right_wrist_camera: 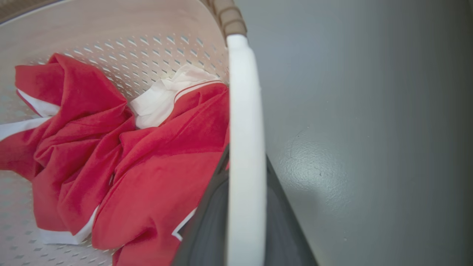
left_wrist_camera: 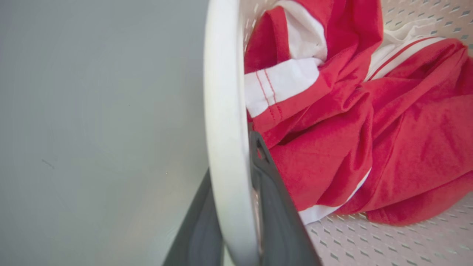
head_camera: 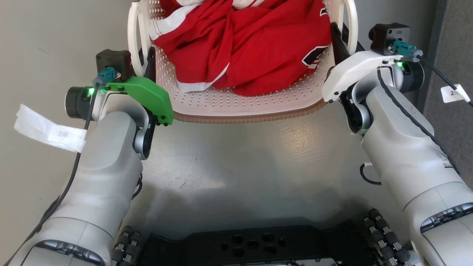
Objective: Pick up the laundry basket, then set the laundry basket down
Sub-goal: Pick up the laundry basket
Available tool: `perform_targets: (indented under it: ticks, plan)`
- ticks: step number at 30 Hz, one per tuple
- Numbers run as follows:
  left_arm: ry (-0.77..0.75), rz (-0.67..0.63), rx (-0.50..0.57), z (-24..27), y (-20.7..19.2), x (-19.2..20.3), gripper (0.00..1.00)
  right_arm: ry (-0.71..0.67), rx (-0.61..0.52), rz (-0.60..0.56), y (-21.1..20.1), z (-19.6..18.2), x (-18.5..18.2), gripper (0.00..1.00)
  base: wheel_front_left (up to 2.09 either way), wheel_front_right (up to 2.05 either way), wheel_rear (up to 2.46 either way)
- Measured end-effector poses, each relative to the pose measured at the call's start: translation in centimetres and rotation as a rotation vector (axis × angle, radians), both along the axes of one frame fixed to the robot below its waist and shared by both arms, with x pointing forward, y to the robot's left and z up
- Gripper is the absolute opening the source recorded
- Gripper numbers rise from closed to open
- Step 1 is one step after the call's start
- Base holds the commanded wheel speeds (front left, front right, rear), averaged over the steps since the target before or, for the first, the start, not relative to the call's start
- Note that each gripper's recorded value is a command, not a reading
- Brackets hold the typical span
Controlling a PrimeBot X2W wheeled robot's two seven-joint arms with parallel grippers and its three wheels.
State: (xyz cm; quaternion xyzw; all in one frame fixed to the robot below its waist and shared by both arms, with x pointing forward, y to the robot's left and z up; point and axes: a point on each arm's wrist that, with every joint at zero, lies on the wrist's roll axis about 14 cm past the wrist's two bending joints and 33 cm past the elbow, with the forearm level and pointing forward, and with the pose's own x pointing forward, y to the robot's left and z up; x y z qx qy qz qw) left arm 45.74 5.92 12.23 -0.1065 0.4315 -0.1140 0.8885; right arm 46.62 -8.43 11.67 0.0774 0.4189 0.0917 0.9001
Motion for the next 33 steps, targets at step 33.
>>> perform_targets:
  ticks: [33]
  plan:
    - [-0.047, 0.044, -0.037, 5.9, -0.6, 0.8, 0.0, -0.062, -0.006, -0.01, -0.4, 6.3, 0.9, 0.0, 0.0, 0.0, 0.0]
